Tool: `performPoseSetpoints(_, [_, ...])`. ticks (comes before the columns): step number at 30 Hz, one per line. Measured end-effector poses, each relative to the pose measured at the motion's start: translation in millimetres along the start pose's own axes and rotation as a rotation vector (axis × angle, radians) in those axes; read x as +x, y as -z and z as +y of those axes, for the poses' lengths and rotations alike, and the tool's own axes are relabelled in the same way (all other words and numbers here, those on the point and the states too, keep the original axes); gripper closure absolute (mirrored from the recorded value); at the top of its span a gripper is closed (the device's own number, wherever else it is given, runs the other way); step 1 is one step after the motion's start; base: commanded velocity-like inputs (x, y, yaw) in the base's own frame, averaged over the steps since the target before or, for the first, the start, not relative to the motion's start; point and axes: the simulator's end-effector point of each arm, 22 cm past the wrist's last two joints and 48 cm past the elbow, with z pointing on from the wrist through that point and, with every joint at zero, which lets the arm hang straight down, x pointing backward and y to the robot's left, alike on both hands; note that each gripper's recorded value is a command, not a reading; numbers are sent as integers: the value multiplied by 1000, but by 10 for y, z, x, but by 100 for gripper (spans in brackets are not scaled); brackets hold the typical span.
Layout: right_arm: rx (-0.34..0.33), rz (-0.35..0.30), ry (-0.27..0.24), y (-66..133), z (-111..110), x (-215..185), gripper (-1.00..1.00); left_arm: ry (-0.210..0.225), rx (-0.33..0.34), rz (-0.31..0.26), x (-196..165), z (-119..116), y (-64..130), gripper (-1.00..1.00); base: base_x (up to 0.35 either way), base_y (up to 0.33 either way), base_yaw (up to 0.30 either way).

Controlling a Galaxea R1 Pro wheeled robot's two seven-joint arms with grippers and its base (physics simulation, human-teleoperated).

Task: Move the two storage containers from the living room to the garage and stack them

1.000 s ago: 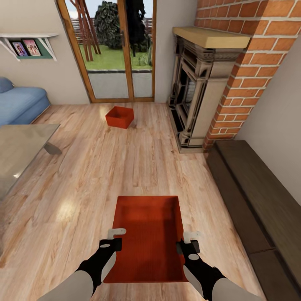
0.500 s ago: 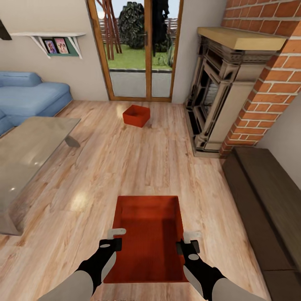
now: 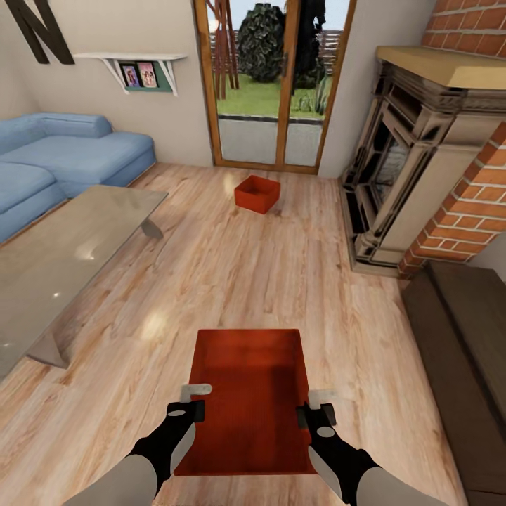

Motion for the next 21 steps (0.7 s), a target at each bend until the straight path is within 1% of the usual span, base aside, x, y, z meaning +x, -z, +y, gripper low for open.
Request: performPoseSetpoints(21, [1, 0, 0, 2, 6, 0, 100, 0, 0, 0, 0, 7, -2, 100, 0, 0, 269])
